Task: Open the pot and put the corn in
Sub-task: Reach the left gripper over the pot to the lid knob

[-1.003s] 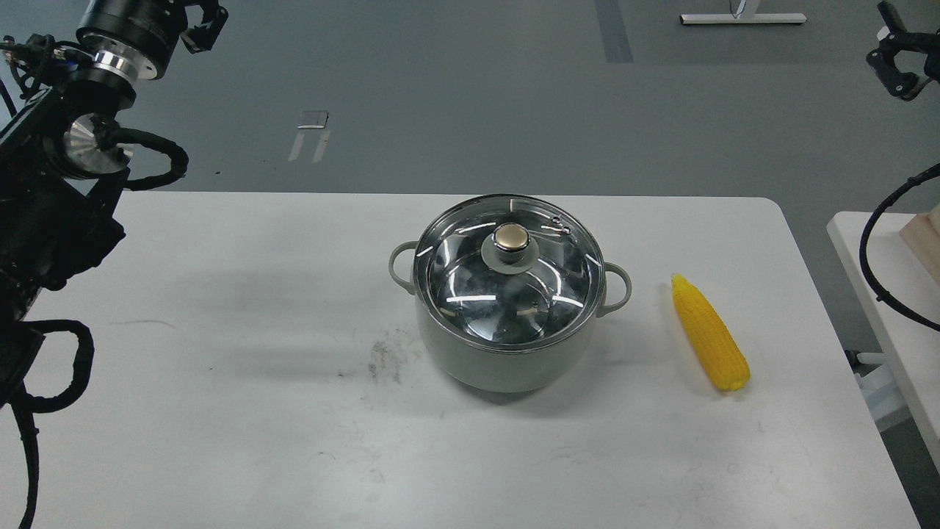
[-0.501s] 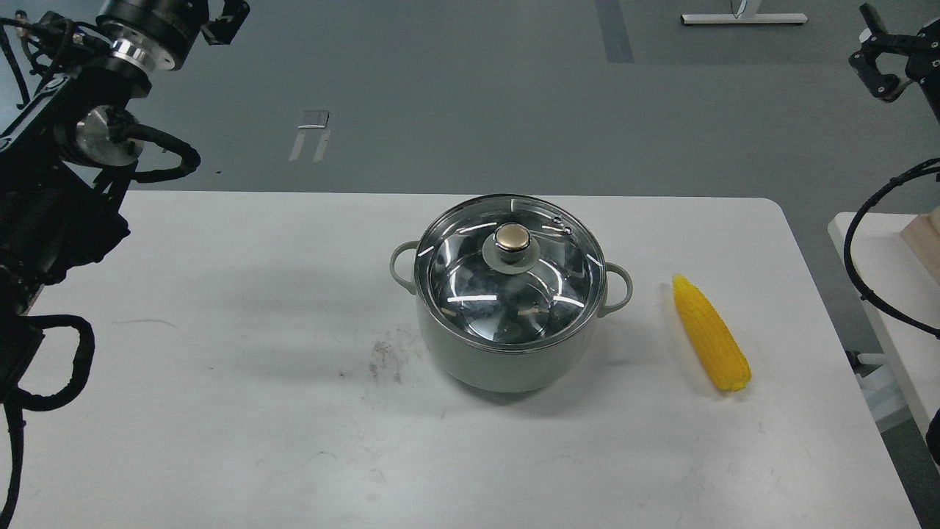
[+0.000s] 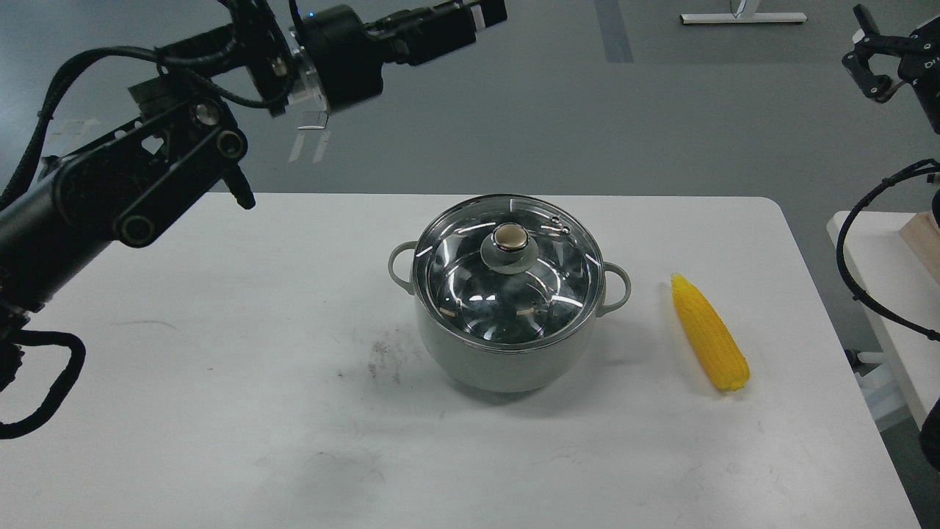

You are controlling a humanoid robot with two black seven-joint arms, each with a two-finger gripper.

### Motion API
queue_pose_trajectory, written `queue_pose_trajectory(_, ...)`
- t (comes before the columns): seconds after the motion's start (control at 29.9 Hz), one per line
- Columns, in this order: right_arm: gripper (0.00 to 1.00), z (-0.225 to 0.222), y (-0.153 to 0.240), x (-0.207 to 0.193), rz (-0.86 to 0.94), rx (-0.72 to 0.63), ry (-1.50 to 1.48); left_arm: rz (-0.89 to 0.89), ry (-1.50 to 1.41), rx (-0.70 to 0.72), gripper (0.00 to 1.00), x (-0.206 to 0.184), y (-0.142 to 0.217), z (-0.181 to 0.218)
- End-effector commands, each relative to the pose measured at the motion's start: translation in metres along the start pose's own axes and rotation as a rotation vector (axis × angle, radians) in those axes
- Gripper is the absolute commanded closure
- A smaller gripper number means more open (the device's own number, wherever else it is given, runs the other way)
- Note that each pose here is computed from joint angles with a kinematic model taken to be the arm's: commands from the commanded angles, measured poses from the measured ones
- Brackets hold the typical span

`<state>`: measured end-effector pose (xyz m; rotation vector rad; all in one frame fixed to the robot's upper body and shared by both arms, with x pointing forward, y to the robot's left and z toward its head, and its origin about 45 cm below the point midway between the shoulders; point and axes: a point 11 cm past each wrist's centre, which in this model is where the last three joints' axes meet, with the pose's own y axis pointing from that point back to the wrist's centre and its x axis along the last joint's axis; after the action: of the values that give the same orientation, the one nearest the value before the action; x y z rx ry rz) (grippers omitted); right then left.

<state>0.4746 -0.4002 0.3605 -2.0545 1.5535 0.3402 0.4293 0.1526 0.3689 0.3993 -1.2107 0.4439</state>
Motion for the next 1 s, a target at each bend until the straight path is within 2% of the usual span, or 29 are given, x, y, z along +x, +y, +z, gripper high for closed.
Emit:
queue_pose_trajectory(0.0,0.00,-0.001,0.000,0.000,-0.001,0.001,0.001,-0.076,-0.145,-0.065,0.20,-0.027,-0.012,0.013)
queue_pose_trajectory(0.2,0.00,-0.002,0.000,-0.001,-0.003,0.004,0.002,-0.195,-0.311,-0.145,0.20,-0.070,-0.023,0.031)
queue_pose_trajectory(0.5,0.00,-0.005,0.000,-0.002,-0.008,0.010,0.007,-0.297,-0.321,-0.175,0.20,-0.112,-0.026,0.036)
queue_pose_trajectory(0.6,0.00,-0.006,0.000,-0.003,-0.010,0.013,0.007,-0.302,-0.300,-0.175,0.21,-0.118,-0.028,0.036)
queue_pose_trajectory(0.67,0.00,-0.006,-0.001,-0.004,-0.012,0.013,0.004,-0.313,-0.292,-0.156,0.25,-0.125,-0.027,0.029)
queue_pose_trajectory(0.97,0.00,-0.004,0.000,-0.003,-0.009,0.011,0.002,-0.323,-0.268,-0.124,0.25,-0.141,-0.020,0.018)
